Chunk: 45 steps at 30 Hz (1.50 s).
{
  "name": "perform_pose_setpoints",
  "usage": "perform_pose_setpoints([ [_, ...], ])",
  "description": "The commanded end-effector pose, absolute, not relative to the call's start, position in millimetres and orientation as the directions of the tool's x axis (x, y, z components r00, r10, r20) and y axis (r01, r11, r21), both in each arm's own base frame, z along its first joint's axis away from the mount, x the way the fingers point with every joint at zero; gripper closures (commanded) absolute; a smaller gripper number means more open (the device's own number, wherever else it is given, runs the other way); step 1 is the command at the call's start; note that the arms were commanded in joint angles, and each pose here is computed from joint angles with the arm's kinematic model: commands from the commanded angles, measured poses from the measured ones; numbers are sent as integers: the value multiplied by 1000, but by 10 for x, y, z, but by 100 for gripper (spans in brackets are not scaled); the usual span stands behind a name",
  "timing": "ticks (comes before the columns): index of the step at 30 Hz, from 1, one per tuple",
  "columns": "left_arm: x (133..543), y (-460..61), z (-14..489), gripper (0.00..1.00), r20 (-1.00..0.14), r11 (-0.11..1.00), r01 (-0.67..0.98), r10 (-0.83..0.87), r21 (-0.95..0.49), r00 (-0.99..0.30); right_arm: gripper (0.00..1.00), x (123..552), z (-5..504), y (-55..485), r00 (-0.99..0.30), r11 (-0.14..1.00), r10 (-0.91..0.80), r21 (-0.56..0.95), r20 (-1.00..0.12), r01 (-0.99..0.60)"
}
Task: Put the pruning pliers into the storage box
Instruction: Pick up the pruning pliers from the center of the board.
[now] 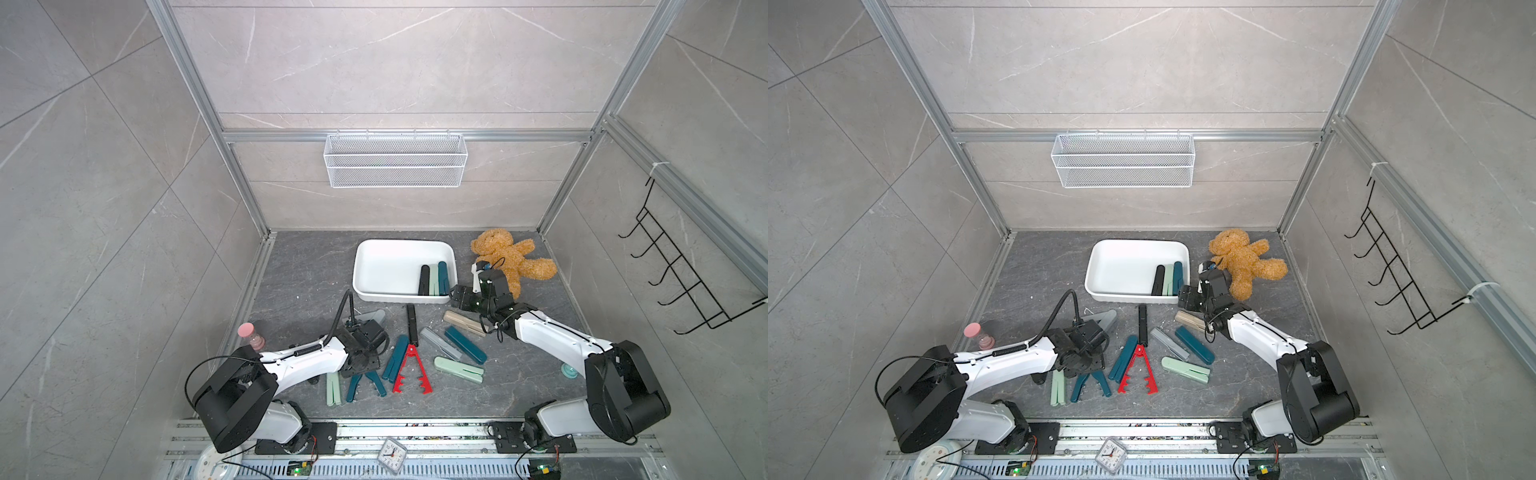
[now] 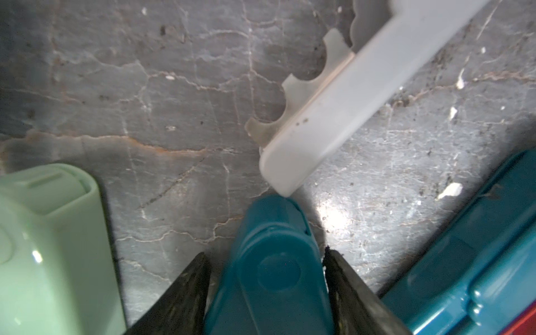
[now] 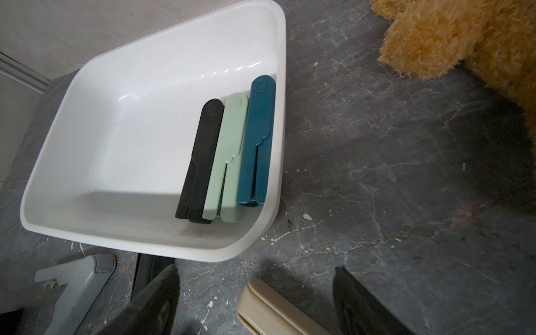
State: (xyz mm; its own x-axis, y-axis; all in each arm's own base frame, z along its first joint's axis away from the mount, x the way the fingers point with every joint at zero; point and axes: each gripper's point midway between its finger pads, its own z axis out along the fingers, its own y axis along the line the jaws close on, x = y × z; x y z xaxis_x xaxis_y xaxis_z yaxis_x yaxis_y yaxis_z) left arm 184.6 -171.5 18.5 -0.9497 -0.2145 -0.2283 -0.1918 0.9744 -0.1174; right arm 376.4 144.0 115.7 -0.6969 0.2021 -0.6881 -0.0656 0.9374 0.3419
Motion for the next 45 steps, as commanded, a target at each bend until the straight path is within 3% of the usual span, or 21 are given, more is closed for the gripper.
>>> perform_pose_setpoints([
  [1,1799,-1704,152,41,-211,976,-187,-207,-111,-955,16,3720,1126,1398,-701,941,198,332,-685,-58],
  [6,1799,-1710,131,42,-208,976,-188,-208,-110,-956,16,3720,1126,1388,-701,941,203,335,-684,-55],
  [19,1793,-1748,102,72,-194,977,-179,-199,-116,-960,16,3720,1159,1368,-696,939,210,339,-687,-51],
  [26,1831,-1752,256,82,-232,974,-172,-204,-149,-951,16,3722,1158,1376,-696,937,214,346,-686,-54],
  [45,2571,-2114,1565,86,-527,981,83,-22,-174,-849,17,3742,1247,1526,-693,907,220,406,-687,-114],
])
